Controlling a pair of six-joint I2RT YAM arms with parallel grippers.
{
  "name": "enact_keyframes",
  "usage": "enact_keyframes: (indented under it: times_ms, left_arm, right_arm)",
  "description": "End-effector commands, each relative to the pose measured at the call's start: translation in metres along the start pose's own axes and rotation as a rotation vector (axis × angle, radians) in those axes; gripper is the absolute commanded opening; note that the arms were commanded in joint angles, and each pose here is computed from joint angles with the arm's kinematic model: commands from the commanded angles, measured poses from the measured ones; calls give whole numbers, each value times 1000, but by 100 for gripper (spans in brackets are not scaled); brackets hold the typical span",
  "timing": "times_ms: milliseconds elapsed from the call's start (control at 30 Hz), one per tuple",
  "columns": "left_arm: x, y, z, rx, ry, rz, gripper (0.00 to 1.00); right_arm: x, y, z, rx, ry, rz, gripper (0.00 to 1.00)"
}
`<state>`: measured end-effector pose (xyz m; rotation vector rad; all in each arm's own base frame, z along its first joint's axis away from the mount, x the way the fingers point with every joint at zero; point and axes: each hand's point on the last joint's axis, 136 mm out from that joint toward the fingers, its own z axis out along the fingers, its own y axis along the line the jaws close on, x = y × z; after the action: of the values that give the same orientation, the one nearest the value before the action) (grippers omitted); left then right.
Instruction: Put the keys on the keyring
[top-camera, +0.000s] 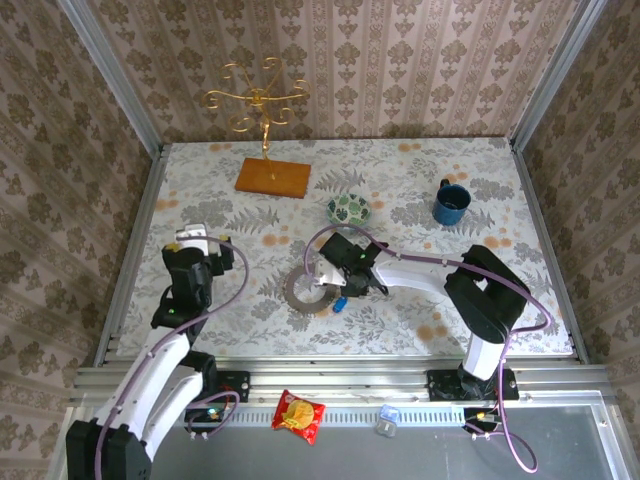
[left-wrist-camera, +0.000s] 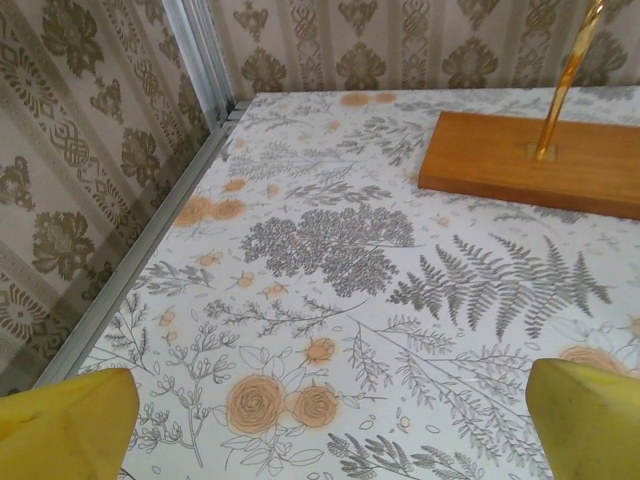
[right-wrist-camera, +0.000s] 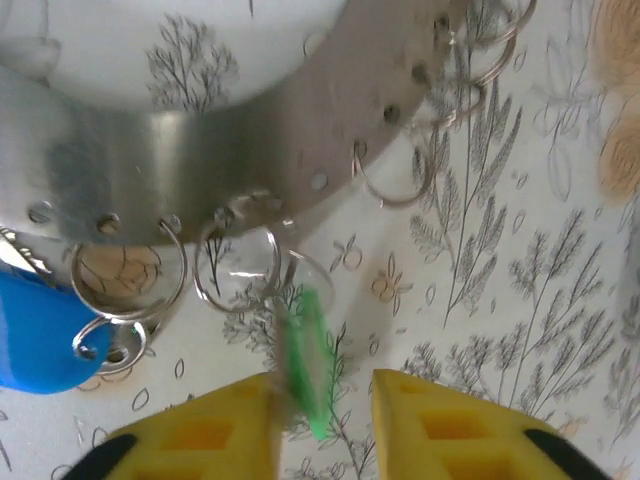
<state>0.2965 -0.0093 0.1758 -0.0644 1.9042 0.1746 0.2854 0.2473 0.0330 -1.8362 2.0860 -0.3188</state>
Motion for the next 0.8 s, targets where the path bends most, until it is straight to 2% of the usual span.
enact_keyframes:
  times_ms: [0,133,167,233,333,467,567,667,767]
  left_arm:
    - [-9,6,8,-43,-21,14,100]
    - [0,0,20,-25,23,81,100]
    - [2,-1,23,-21,31,94,100]
    - [7,-2,29,-17,40,112,100]
    - [13,1,37,-21,57,121,100]
    - [24,2,49,-14,71,123,100]
    - [32,0,57,-9,61,130,100]
    - [37,-1,64,-8,47,131,100]
    - [36,-4,72,5,62,135,100]
  right_arm:
    - [22,5,-2,-32,48,21,41]
    - [30,-6,-25,-69,-82,226,48]
    - [29,-17,-36,-51,-159,319,54]
    - [32,-44,-57,-4,-321,509,59]
    - [65,-95,-86,167,-531,805,61]
    - [150,-140,-96,501,-607,1095,66]
    - [185,-147,-89,598,-669,1176,66]
    - [188,-150,-80,639,-742,1147,67]
    - [186,-149,-61,606,-755,1138,66]
